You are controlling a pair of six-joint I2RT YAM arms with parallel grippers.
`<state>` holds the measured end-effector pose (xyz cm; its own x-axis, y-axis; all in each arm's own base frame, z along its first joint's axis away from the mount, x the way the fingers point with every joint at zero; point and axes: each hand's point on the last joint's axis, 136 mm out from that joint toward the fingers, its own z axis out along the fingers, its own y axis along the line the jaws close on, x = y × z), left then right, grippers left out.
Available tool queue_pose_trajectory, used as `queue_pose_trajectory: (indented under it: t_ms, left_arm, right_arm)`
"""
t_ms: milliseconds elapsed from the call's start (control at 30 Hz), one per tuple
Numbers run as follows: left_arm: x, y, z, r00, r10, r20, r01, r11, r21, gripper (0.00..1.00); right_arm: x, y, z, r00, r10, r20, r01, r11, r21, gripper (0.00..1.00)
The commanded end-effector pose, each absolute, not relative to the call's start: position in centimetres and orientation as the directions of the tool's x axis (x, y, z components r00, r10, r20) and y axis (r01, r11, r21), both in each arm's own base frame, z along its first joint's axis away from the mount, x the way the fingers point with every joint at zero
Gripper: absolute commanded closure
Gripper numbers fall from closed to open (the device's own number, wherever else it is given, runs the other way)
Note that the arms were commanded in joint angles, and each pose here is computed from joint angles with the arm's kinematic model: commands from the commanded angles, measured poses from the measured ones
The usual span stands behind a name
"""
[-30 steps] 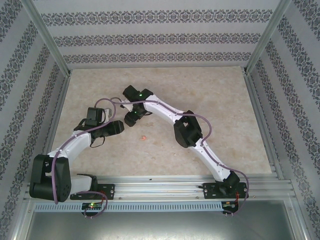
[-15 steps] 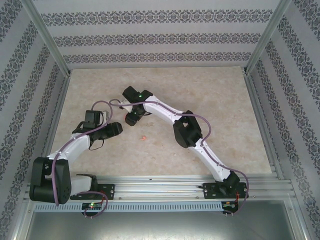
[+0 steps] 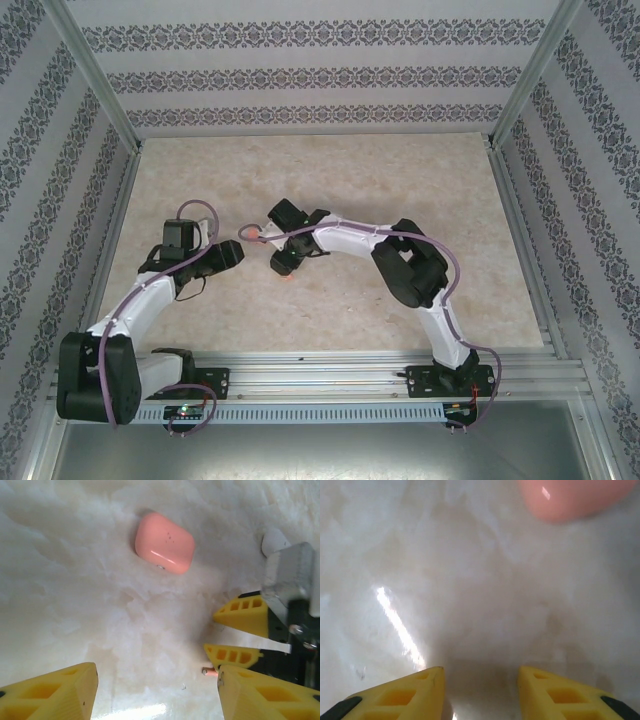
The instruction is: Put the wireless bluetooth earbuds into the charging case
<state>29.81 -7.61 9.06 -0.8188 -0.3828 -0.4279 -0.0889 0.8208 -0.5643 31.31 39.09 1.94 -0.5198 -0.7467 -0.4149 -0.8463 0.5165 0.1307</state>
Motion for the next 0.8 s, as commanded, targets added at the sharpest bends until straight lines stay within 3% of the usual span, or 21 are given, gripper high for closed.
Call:
queue_pose_trajectory:
  t_ms: [0, 200, 367, 767]
  left_arm:
    - [30.2, -7.9, 8.8, -0.822, -0.41, -0.395, -0.099, 0.786, -0.611, 0.36]
    - [31.3, -7.1, 7.5, -0.812, -0.482, -0.328, -0.208, 0.765, -0.609, 0.39]
    - [32.8, -6.3, 7.1, -0.794, -0.545, -0.269, -0.293, 0.732, -0.616, 0.41]
    - [35.4, -5.5, 7.2, -0.788, -0.576, -0.218, -0.325, 0.689, -0.648, 0.42]
  right_arm:
    - [29.9, 38.6, 2.2, -0.551, -0.731, -0.403, -0.829, 0.536, 0.161, 0.53]
    - [33.3, 39.5, 3.6, -0.611, -0.664, -0.431, -0.784, 0.581, 0.218, 0.36]
    - [36.5, 41.1, 4.4, -0.63, -0.626, -0.459, -0.77, 0.581, 0.265, 0.32]
    - [39.0, 44.1, 2.7, -0.543, -0.715, -0.44, -0.839, 0.49, 0.239, 0.25]
